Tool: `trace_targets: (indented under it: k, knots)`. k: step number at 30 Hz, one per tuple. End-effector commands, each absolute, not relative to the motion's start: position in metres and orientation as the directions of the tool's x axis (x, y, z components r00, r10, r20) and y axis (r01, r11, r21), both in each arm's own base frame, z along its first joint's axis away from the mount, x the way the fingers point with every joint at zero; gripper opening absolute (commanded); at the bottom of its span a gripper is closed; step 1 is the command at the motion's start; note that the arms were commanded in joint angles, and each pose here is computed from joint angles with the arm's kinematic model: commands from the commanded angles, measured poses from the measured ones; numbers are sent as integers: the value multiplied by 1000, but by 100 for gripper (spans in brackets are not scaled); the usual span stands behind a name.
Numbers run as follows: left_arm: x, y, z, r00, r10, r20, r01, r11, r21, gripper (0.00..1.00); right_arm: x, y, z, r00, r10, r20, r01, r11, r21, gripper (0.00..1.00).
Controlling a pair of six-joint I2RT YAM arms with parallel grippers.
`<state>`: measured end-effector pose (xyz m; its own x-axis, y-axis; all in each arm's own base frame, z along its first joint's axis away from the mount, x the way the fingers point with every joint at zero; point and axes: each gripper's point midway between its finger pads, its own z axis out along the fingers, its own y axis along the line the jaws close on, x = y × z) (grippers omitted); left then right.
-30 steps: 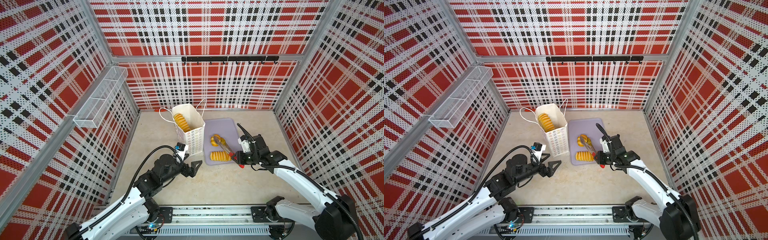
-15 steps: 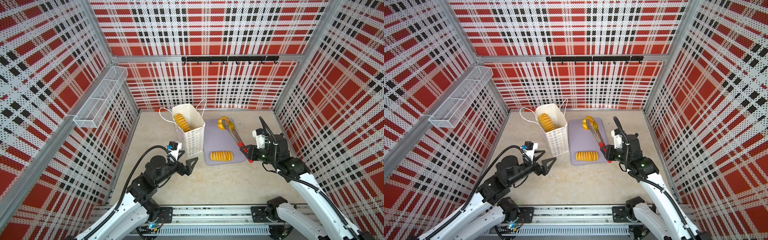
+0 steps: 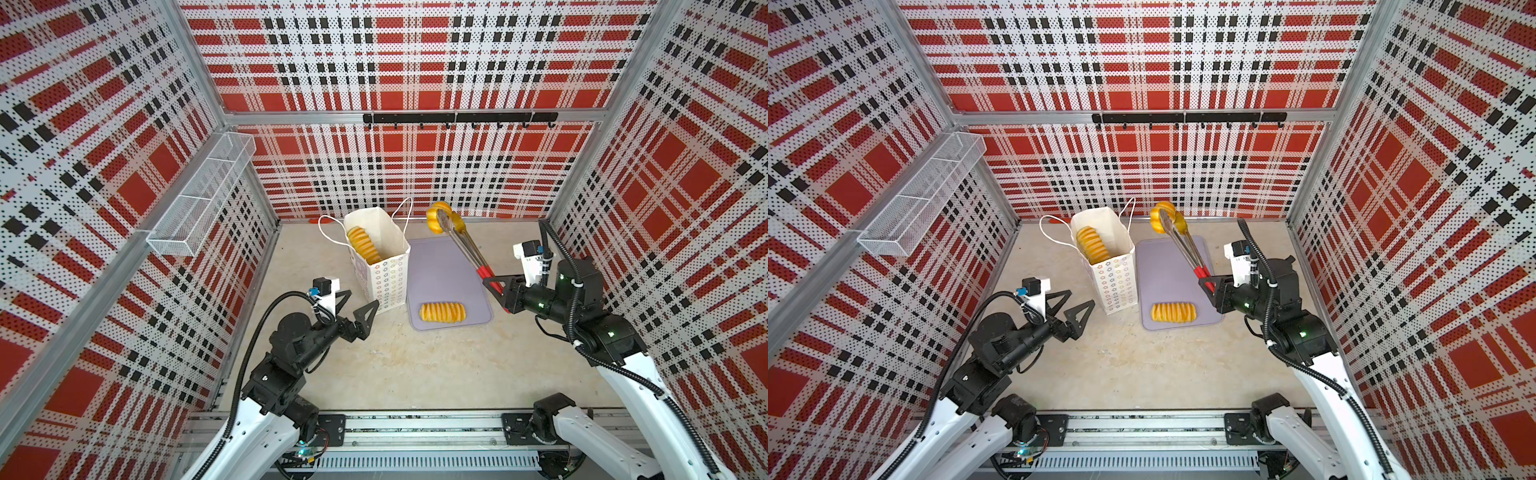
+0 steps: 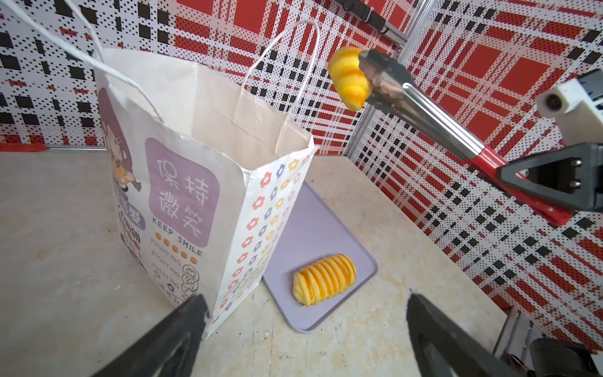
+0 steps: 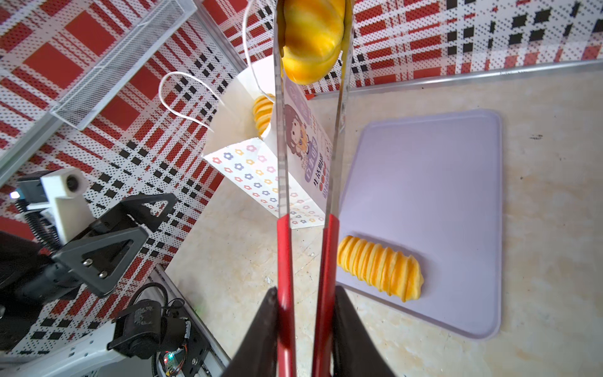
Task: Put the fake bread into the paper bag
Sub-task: 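Carry the yellow bun over the bag opening with the right tongs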
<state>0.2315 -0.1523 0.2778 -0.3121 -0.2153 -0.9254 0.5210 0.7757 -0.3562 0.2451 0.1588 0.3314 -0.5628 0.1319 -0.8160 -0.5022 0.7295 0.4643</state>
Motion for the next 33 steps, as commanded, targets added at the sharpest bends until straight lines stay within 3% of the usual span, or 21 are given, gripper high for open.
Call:
trace_targets:
  k: [1,14,33]
  knots:
    - [233,-149,279,-301,-231,-925,519,775,-362,99,238,171,367,-461,101,-882,-634,657,407,28]
    - [240,-139,280,-291,-253,-923,491,788,-371,99,241,196,382,-458,69,-886,-733,534,421,28]
    - [248,-111,281,-252,-299,-920,375,846,-378,100,256,237,363,-462,-69,-884,-779,508,368,27]
